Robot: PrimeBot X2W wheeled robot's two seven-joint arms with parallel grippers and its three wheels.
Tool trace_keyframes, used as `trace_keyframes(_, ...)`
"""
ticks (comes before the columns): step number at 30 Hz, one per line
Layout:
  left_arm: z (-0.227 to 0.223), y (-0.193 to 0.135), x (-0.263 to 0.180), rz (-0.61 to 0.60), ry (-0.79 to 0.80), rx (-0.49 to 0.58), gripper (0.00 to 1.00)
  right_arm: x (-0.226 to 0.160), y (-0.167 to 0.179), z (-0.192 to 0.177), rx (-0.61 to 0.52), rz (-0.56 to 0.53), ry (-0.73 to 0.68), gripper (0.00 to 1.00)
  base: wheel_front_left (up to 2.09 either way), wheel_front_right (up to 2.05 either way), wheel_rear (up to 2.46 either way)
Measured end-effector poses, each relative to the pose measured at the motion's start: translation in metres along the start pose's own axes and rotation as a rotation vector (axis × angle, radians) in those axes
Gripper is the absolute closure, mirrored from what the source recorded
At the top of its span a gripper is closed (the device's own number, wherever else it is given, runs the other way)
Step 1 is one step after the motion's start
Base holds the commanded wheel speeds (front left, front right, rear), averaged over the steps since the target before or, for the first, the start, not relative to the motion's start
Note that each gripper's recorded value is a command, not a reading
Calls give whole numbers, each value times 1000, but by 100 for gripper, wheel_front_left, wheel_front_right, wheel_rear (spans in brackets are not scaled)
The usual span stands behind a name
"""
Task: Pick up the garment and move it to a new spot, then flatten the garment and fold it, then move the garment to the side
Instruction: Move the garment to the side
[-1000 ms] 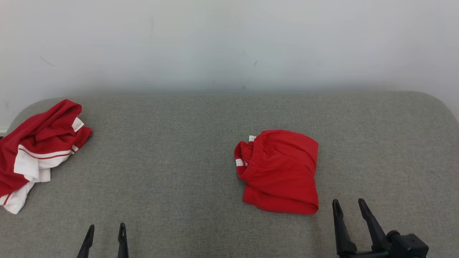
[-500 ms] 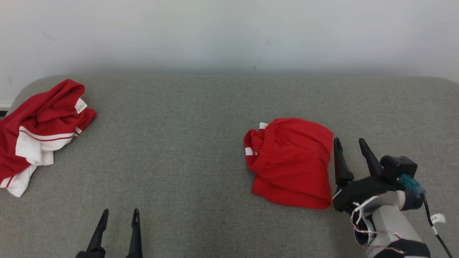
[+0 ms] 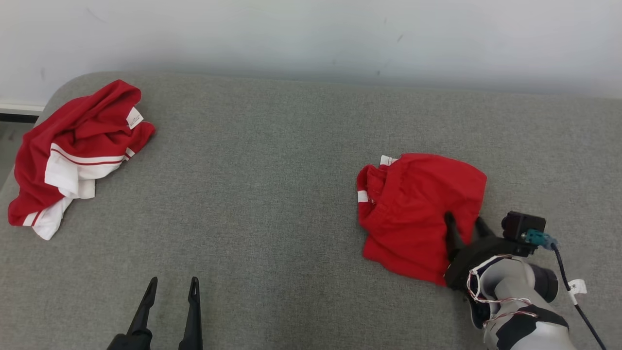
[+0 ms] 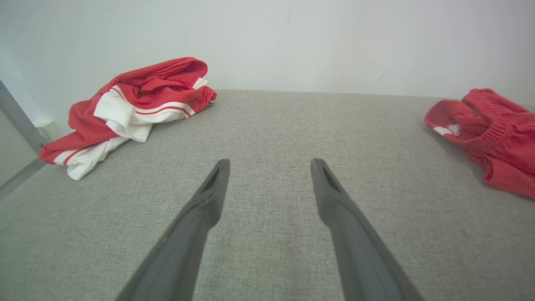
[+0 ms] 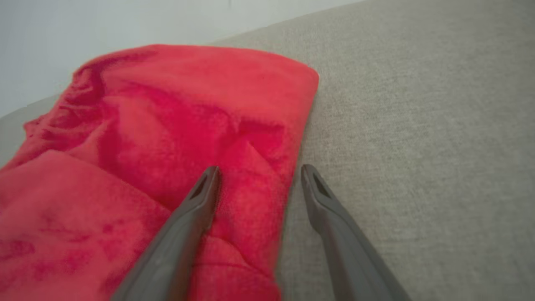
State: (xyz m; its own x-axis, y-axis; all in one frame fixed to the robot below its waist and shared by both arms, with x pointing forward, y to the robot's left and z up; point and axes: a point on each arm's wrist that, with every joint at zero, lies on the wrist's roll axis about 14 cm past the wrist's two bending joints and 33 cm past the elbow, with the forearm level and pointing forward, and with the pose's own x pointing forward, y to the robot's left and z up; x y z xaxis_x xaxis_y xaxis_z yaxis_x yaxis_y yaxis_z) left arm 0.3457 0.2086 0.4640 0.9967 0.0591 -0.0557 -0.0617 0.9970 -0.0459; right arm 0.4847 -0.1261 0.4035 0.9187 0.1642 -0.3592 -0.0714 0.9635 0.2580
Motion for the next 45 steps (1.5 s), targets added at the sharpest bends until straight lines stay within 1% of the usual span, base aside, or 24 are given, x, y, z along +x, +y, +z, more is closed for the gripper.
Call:
trace_keyframes(2,0,0,1,0,0,0,0,-1,1,-9,13,-4,33,0,0,0,0)
trace_keyframes(6,2,-2,3,-7,-5,0,0,-1,7,-13,46,0,58,0,0,0,0)
trace_keyframes(7,2,-3,3,-9,-7,0,0,-2,9,-14,49,3,60,56,0,0,0)
trace_keyframes(8,3,-3,4,-10,-10,0,0,-2,10,-13,56,5,57,81,0,0,0)
trace_keyframes(9,4,-3,5,-10,-12,0,0,-2,12,-13,57,8,55,100,0,0,0)
trace_keyframes(12,4,-4,5,-13,-15,-1,0,-3,13,-13,15,24,57,100,0,0,0)
trace_keyframes(15,5,-4,6,-15,-15,-3,0,-4,0,-11,-65,21,68,100,0,0,0)
trace_keyframes(20,0,-10,12,-32,-4,-19,0,-3,-44,13,-199,-28,60,100,0,0,0)
trace_keyframes(23,-1,-18,19,-53,0,-29,0,-1,-61,28,-297,-35,72,100,0,0,0)
trace_keyframes(29,2,-38,45,-115,-17,-29,0,2,-106,61,-531,-73,121,100,0,0,0)
trace_keyframes(33,5,-53,64,-158,-37,-26,0,1,-145,87,-644,-133,138,100,0,0,0)
trace_keyframes(34,5,-59,71,-180,-41,-25,0,-2,-166,93,-695,-167,167,100,0,0,0)
trace_keyframes(38,5,-70,84,-210,-54,-21,0,-1,-194,111,-738,-222,184,100,0,0,0)
trace_keyframes(45,3,-74,97,-222,-66,-11,0,5,-217,131,-804,-266,198,100,0,0,0)
